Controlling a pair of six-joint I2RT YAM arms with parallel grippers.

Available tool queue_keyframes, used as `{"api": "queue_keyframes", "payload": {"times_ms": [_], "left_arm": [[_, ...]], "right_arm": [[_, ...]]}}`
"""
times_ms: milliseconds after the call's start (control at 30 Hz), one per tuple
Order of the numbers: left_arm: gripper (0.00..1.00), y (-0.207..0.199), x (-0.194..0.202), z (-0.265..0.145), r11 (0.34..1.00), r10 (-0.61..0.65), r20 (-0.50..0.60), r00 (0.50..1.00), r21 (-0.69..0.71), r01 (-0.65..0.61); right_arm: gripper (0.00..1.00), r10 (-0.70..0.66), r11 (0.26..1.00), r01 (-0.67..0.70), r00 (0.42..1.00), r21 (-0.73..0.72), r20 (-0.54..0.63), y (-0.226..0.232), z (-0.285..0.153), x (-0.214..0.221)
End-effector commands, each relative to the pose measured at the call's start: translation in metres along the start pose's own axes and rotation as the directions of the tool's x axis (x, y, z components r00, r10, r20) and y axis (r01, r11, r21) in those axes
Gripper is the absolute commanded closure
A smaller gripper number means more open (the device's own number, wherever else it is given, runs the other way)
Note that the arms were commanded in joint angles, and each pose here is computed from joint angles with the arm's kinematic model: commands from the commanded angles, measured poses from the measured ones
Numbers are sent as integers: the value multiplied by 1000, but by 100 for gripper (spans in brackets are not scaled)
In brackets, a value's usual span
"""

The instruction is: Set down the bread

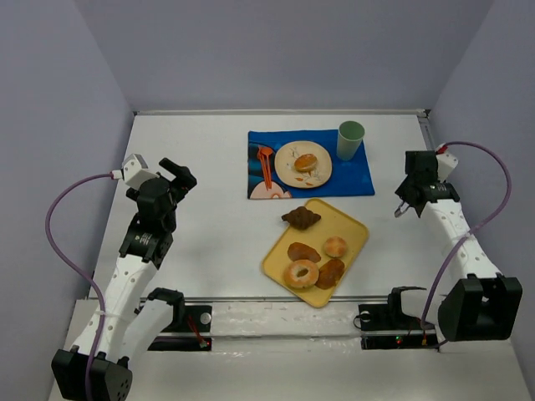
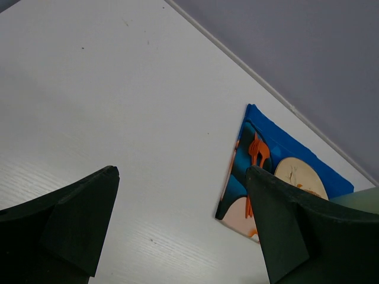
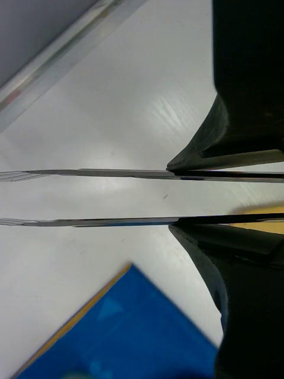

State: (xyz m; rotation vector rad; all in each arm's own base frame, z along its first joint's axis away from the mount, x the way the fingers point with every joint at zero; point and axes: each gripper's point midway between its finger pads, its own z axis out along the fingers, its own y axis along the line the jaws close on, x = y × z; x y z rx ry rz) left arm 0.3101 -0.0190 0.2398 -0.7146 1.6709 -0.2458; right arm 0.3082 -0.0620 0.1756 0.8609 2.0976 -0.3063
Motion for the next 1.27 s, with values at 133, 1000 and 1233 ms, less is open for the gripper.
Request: {"api": "queue_keyframes", "payload": {"times_ms": [133,1000,1233], "left_arm": [[1,0,-10,-1,1000,-23,43,999,-3,23],[1,-5,-5,1,1000,-14,16,1000,23,14],[1,-19,22,7,995,9,-99,995,97,1]], "right_arm": [[43,-20,988,38,992,149,-122,-31,25,55],[0,210,977,-199,959,-77,190,-23,-56,-46],[0,312,937,-257,920,-236,239,-11,-70,-54]]}}
